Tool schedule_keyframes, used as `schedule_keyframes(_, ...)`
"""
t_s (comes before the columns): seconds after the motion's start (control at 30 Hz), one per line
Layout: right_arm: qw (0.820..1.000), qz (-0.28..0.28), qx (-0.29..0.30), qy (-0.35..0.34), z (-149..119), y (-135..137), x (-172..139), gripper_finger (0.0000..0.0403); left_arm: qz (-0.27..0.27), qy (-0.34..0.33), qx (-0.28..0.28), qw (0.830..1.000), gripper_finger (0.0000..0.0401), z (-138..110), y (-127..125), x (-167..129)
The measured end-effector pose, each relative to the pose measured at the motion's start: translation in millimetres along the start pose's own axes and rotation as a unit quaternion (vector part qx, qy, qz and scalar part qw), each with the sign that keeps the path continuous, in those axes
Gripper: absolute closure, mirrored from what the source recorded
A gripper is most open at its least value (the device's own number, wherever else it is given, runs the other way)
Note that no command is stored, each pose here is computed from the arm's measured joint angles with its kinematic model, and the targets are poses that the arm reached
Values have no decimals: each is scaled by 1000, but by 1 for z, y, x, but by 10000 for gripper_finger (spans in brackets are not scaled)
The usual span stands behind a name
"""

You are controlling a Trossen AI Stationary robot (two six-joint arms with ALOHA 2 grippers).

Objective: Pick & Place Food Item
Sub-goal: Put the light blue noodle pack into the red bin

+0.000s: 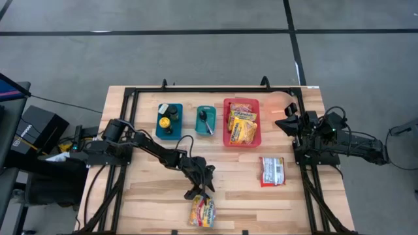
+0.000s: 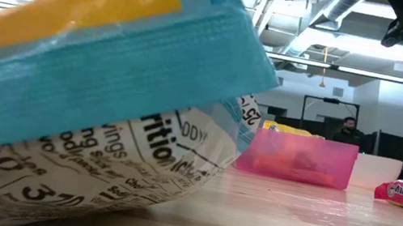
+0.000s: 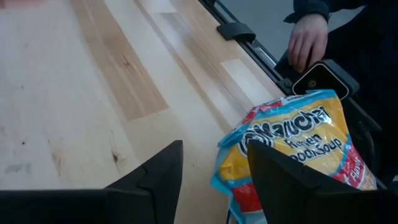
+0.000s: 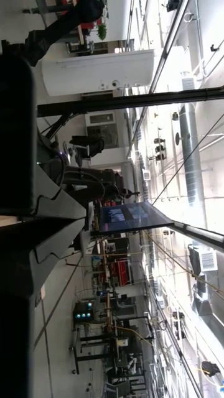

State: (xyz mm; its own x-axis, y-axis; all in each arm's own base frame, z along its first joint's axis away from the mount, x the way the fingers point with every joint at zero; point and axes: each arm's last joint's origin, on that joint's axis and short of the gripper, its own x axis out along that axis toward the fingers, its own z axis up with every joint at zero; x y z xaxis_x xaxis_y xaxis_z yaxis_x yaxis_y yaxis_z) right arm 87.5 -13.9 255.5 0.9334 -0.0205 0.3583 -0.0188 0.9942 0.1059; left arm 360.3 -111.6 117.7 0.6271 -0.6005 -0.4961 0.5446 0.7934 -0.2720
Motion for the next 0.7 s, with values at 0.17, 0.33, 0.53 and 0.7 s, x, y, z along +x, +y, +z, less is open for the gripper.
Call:
schedule_keyframes(0.17, 1000, 0, 0, 0, 0, 0, 0, 401, -1, -1, 0, 1000, 224, 0, -1, 1)
schedule_keyframes(0.33, 1000, 0, 0, 0, 0, 0, 0, 401, -11, -5, 8, 1000, 224, -1, -8, 5)
schedule_keyframes(0.53, 1000, 0, 0, 0, 0, 0, 0, 401, -9, 2, -9, 1000, 224, -11, -1, 16)
schedule_keyframes(0.7, 1000, 0, 0, 0, 0, 0, 0, 401, -24, -15, -4, 1000, 224, 2, 3, 18)
